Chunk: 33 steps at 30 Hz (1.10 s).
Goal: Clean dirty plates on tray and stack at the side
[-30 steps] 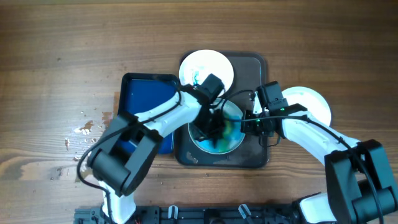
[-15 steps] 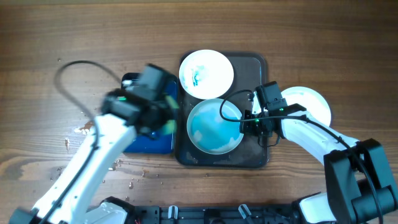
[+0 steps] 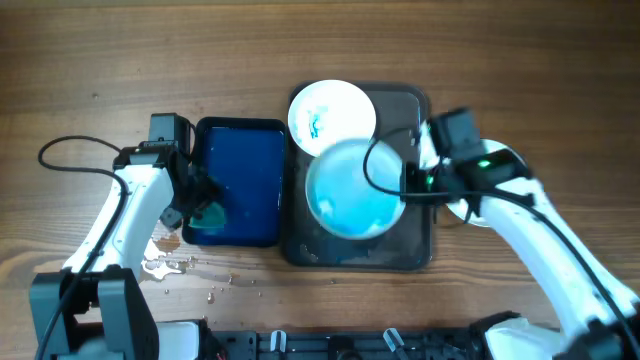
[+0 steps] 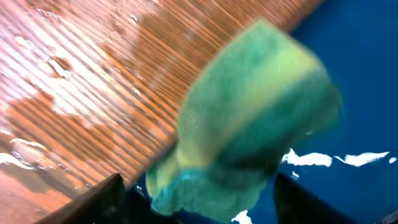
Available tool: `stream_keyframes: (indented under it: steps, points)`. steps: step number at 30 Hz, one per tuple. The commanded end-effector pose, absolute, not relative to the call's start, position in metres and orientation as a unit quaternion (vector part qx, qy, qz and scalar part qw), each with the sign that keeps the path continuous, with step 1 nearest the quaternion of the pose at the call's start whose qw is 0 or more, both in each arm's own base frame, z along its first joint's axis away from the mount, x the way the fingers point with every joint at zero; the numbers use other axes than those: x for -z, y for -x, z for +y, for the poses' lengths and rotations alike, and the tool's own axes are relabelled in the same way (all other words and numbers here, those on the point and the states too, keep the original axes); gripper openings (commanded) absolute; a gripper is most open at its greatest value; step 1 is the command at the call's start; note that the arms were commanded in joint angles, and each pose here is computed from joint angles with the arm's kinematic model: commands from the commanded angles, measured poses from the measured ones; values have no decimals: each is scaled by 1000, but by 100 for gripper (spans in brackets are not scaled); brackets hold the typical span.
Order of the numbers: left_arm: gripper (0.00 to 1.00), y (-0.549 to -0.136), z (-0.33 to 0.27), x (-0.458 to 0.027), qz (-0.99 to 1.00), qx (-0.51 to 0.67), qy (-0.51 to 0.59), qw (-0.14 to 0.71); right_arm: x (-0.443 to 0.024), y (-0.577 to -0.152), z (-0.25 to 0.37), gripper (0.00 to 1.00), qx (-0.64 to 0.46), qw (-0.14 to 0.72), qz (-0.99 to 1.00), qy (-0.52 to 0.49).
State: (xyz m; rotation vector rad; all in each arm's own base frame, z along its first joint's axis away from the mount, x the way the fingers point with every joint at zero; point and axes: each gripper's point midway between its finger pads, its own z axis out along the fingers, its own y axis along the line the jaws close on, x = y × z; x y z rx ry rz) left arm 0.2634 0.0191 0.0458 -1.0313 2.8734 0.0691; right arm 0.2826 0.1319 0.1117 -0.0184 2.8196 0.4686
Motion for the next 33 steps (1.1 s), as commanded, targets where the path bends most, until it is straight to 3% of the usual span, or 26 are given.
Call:
stream_keyframes:
  steps: [1,3,6,10,15,18,26,33]
  points:
    - [82,-270,-4,-54,942,50,331,35,-174,-313,142,4,-146,234,960,42]
    - [100,-272,-10,-60,941,70,330,42,-193,-329,166,4,-144,284,946,56]
    - [100,-273,-10,-64,940,74,329,48,-192,-350,211,4,-140,339,929,45]
    - [100,-272,-10,-64,940,73,329,48,-146,-376,272,4,-82,403,911,41]
    - [100,-256,-10,-62,941,62,331,17,-134,-372,298,4,-23,448,890,82]
    - [100,-257,-10,-62,941,62,331,19,-164,-360,305,4,37,496,857,138]
    - [100,-257,-10,-62,941,62,331,19,-283,-329,310,4,224,638,719,159]
    - [100,-257,-10,-62,941,62,331,19,-310,-319,320,4,261,652,686,193]
